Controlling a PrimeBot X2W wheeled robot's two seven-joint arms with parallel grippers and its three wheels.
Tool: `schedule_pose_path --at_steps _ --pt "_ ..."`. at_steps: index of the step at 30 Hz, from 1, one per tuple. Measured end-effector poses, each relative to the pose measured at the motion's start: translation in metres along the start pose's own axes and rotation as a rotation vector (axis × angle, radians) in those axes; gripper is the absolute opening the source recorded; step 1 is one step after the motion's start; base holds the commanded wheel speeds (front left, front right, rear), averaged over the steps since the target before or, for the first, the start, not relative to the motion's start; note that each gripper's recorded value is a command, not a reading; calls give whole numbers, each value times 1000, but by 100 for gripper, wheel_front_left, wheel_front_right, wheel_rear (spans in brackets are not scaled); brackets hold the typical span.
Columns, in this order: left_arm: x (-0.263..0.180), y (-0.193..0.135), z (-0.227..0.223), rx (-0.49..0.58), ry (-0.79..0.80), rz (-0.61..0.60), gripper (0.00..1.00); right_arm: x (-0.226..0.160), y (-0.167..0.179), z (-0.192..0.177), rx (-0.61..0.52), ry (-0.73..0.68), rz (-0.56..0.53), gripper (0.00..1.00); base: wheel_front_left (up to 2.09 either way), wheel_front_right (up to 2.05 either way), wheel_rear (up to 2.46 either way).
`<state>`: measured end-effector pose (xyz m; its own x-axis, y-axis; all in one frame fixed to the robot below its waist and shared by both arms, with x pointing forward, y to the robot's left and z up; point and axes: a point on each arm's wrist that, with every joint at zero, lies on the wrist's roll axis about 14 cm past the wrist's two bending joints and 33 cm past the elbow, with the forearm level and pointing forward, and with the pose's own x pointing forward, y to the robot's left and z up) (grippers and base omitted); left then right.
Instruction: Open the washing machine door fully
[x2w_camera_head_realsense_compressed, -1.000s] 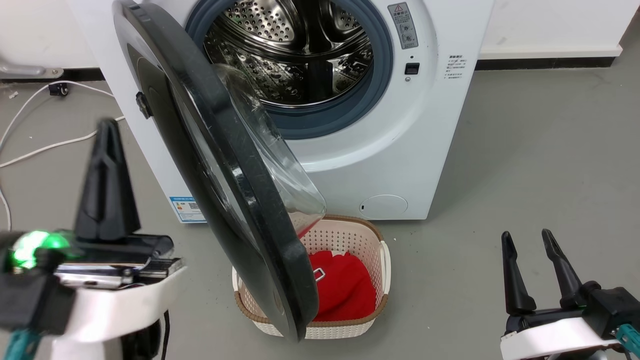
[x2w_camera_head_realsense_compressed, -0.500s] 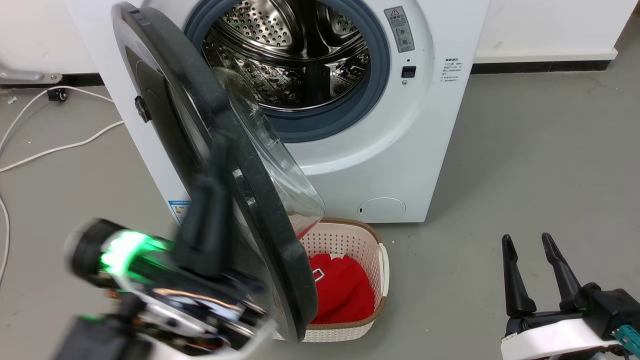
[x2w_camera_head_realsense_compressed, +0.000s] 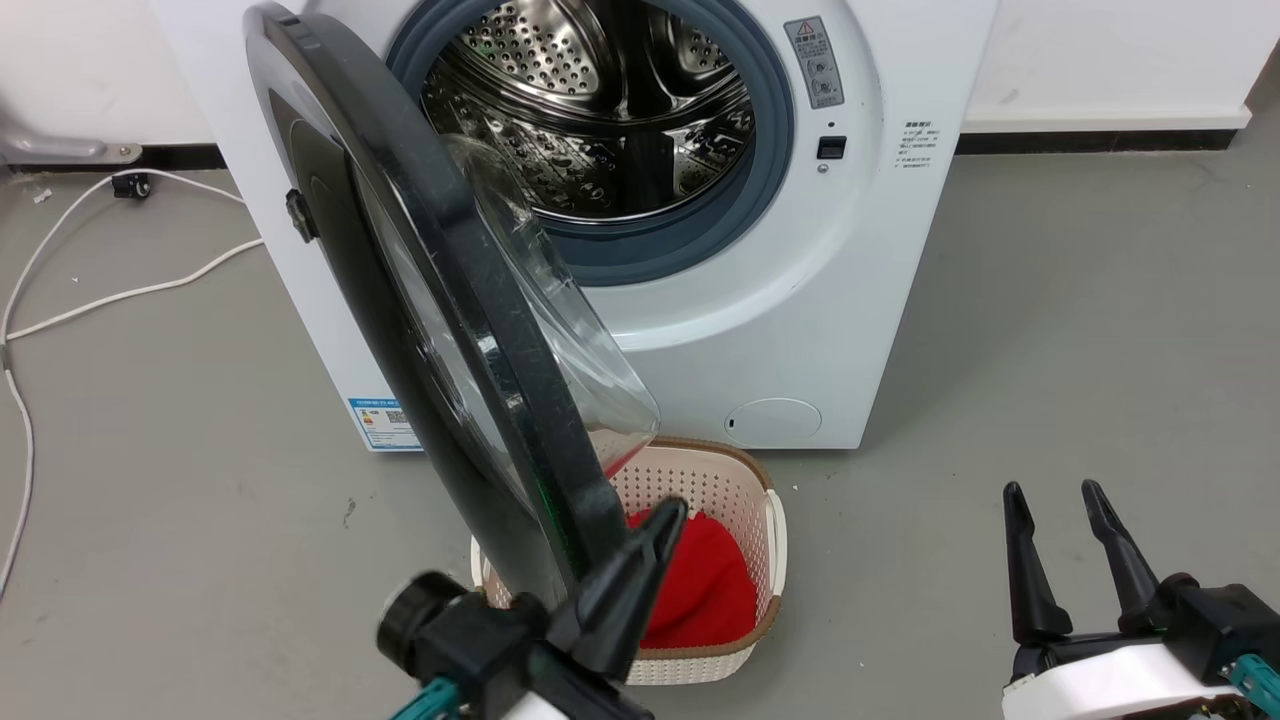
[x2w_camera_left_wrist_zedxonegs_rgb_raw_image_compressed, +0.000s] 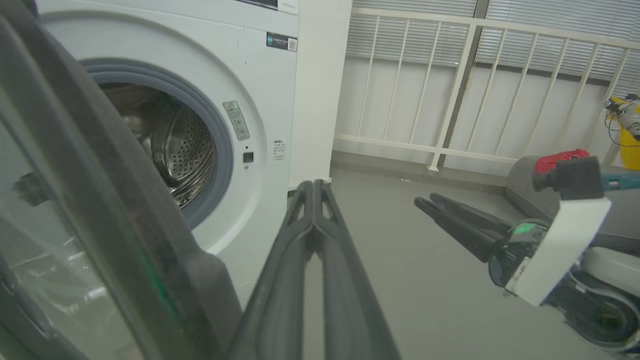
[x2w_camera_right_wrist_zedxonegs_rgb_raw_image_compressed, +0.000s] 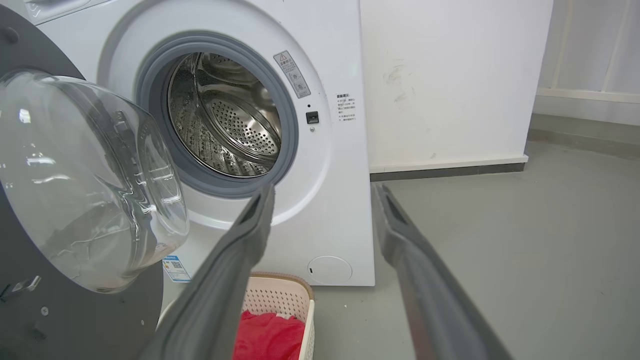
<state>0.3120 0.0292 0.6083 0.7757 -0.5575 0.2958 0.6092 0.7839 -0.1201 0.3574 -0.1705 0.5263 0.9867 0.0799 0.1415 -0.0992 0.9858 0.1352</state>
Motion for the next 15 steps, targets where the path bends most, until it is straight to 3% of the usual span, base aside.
schedule_pose_path --at_steps 7,15 --pt "-3 6 -41 -32 146 19 0 0 1 -4 21 12 -1 100 0 0 0" --pt "1 24 -59 -48 194 98 0 -1 -2 -7 37 20 -14 100 0 0 0"
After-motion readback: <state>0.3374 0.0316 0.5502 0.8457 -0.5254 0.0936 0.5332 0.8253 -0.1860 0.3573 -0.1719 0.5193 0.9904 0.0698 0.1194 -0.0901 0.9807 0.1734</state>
